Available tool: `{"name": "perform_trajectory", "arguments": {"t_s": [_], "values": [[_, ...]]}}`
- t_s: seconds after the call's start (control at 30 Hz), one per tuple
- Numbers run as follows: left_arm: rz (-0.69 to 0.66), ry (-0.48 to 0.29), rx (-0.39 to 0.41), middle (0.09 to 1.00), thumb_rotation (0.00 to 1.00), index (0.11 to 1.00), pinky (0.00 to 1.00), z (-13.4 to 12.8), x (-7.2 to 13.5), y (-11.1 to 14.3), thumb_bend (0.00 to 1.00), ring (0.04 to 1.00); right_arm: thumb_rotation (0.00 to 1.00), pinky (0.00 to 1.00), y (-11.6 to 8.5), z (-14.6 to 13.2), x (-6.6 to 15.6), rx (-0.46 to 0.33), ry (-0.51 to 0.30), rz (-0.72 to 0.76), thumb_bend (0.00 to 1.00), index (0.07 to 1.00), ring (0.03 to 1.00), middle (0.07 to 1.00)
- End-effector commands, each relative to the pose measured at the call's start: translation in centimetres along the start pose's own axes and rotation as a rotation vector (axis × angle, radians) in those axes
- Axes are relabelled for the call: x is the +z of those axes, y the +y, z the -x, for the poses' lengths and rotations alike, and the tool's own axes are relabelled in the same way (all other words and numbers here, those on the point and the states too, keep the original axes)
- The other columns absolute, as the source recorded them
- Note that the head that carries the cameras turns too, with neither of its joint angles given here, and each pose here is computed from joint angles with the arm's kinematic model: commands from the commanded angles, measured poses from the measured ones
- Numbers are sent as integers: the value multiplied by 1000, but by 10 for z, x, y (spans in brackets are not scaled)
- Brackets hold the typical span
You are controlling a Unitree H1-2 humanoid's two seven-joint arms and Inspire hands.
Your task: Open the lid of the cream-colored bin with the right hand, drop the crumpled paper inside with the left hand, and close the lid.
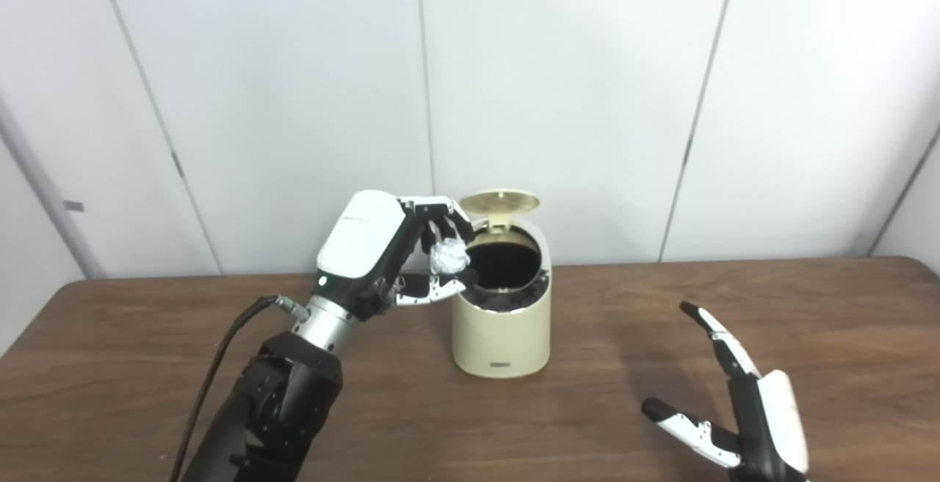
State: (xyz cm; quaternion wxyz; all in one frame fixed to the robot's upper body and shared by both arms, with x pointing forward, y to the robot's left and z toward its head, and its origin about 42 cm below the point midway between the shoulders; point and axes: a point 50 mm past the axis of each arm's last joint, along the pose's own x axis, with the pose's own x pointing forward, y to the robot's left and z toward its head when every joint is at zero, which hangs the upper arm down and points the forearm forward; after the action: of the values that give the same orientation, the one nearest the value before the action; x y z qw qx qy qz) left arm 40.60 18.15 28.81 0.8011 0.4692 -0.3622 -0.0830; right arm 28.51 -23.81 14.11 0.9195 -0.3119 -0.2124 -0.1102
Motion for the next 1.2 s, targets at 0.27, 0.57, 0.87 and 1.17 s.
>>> {"name": "perform_trajectory", "arguments": {"t_s": [0.27,0.57,0.87,1.17], "values": [[-20,-85,35,469,0,516,243,-37,11,2,500,385,829,834,35,16,10,6,42,-81,813,867,881,879],[-45,-112,19,465,0,543,193,-43,9,-17,493,343,836,830,40,17,15,3,44,-87,817,872,885,882],[-166,-158,-16,435,0,530,185,-45,2,-39,495,350,821,857,42,19,19,-2,42,-111,805,883,898,889],[-197,-181,-2,454,0,521,235,-48,-2,-56,499,385,817,843,45,22,21,-6,43,-109,811,869,889,880]]}}
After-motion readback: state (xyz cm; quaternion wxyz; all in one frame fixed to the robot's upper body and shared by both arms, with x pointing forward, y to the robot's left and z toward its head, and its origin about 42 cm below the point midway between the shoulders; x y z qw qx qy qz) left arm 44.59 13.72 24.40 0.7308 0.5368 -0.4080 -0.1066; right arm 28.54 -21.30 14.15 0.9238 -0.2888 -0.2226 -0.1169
